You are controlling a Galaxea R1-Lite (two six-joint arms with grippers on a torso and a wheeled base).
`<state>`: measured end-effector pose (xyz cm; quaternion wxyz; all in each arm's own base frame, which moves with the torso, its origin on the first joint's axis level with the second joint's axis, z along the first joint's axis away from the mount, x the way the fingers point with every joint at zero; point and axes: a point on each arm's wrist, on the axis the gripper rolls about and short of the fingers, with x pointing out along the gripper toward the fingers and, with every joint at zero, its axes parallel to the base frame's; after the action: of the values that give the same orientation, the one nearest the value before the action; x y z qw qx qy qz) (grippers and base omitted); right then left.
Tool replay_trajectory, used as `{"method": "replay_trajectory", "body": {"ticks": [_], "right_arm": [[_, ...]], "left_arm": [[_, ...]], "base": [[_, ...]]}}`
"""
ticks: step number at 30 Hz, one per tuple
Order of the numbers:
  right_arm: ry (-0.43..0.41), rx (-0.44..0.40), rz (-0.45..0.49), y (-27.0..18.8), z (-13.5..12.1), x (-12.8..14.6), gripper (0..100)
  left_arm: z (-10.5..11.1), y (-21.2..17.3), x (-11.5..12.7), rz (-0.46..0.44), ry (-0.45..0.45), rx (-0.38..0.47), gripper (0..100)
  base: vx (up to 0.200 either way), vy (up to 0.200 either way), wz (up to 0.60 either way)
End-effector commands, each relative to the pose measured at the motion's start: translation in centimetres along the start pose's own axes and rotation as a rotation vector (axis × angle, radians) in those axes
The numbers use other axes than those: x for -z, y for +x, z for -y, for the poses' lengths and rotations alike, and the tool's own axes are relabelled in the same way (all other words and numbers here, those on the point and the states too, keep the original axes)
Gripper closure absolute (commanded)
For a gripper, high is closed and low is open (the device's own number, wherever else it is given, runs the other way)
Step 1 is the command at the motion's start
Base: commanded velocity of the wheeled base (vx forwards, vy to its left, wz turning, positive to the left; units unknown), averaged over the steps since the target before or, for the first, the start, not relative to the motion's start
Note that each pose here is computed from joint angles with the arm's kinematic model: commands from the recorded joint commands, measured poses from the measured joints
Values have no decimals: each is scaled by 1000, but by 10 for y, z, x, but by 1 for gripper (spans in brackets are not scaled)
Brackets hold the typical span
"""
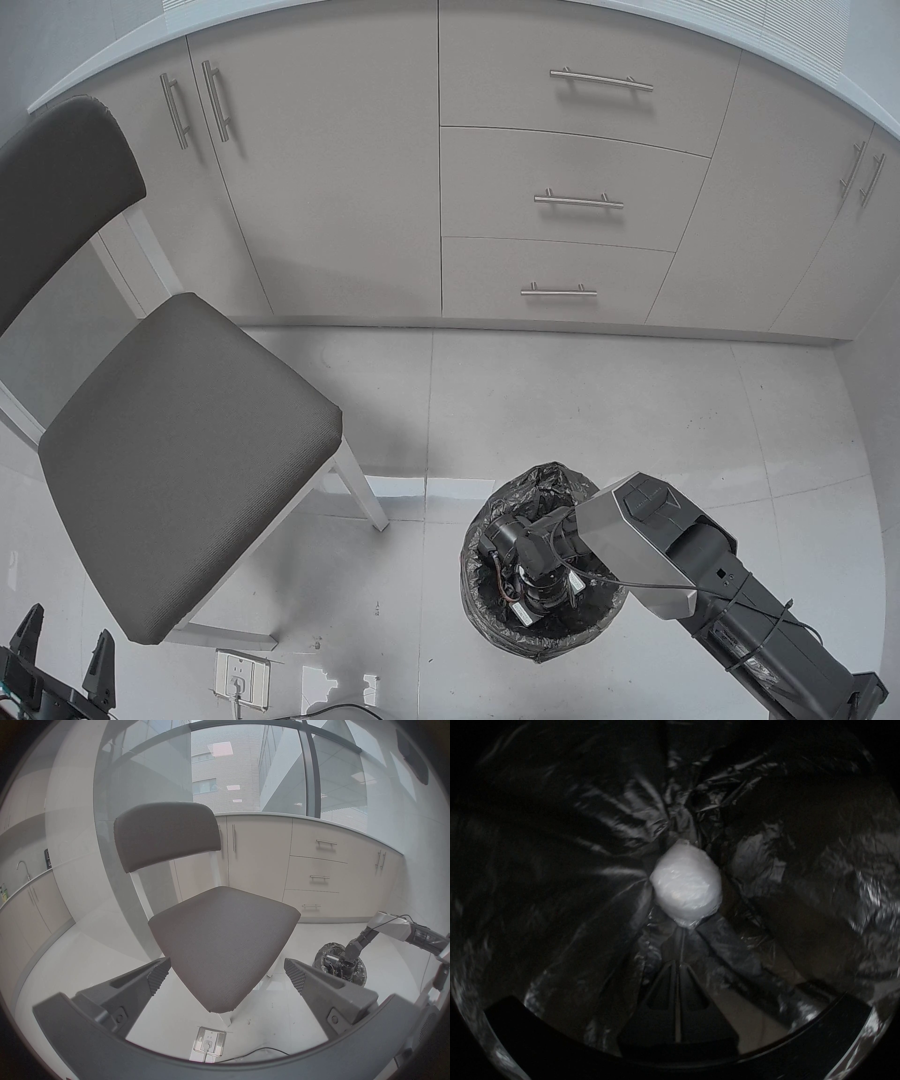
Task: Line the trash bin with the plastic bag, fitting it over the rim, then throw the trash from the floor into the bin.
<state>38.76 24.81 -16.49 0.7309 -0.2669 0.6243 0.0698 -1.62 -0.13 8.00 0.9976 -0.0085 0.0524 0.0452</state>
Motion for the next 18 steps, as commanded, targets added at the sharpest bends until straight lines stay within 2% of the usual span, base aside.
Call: {"method": "replay_trajectory", "body": {"ticks": [1, 8, 18], "right_arm": [[24, 2, 10, 10, 6, 0, 100], [58, 1, 42, 6, 18, -7, 100], [58, 0, 79, -18, 27, -16, 100]], "left_arm": [[0, 1, 2, -8, -1, -2, 0], [0, 1, 2, -8, -1, -2, 0], [0, 1, 2, -8, -1, -1, 0]], "base": [[0, 0, 0], [0, 0, 0], [0, 0, 0]]}}
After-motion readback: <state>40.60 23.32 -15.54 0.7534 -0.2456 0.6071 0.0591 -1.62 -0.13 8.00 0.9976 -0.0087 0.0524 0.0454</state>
